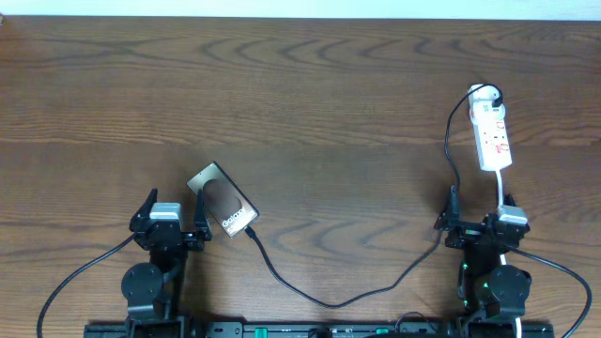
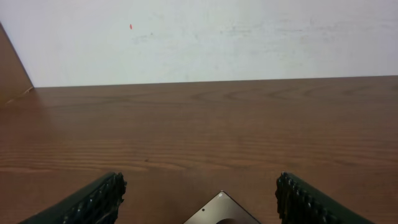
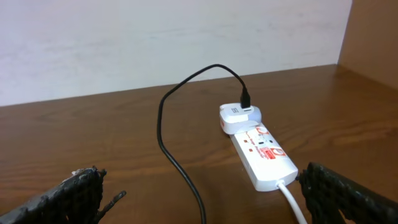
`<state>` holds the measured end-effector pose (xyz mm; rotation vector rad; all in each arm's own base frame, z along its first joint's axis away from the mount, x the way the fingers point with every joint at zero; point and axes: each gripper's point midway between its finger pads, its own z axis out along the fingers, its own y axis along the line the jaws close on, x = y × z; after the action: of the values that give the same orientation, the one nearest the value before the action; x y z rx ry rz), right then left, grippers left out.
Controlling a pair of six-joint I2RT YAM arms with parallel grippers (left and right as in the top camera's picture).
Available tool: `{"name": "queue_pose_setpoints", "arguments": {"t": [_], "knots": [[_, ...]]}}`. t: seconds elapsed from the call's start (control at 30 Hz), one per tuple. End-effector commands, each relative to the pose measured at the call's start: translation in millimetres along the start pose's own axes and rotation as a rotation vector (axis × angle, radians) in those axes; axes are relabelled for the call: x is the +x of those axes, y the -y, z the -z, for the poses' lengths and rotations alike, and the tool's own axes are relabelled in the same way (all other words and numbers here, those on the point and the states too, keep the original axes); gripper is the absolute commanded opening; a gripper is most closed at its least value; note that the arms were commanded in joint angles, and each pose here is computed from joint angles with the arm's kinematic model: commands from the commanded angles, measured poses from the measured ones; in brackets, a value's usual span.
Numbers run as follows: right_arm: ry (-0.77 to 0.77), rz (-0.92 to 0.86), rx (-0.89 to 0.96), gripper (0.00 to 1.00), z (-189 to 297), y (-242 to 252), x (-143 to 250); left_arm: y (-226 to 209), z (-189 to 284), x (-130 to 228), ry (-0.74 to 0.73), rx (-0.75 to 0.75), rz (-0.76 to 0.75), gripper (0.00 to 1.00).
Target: Plug charger to phone and switch on socket
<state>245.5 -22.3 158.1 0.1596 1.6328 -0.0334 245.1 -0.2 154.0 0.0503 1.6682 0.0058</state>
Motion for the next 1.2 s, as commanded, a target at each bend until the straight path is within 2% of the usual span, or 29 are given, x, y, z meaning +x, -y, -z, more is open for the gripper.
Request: {"name": "queue_pose_setpoints", "arguments": {"t": [0.0, 1.17], "knots": [[-0.002, 0.040, -0.023, 0.99, 0.5, -4.8, 1.0, 0.5, -0.5, 14.8, -0.046, 0.004, -0.005, 0.80], [-0.001, 0.018, -0.035, 0.99, 0.7, -7.4, 0.6, 0.5, -0.5, 14.8, -0.046, 0.004, -0.005, 0.80]]}}
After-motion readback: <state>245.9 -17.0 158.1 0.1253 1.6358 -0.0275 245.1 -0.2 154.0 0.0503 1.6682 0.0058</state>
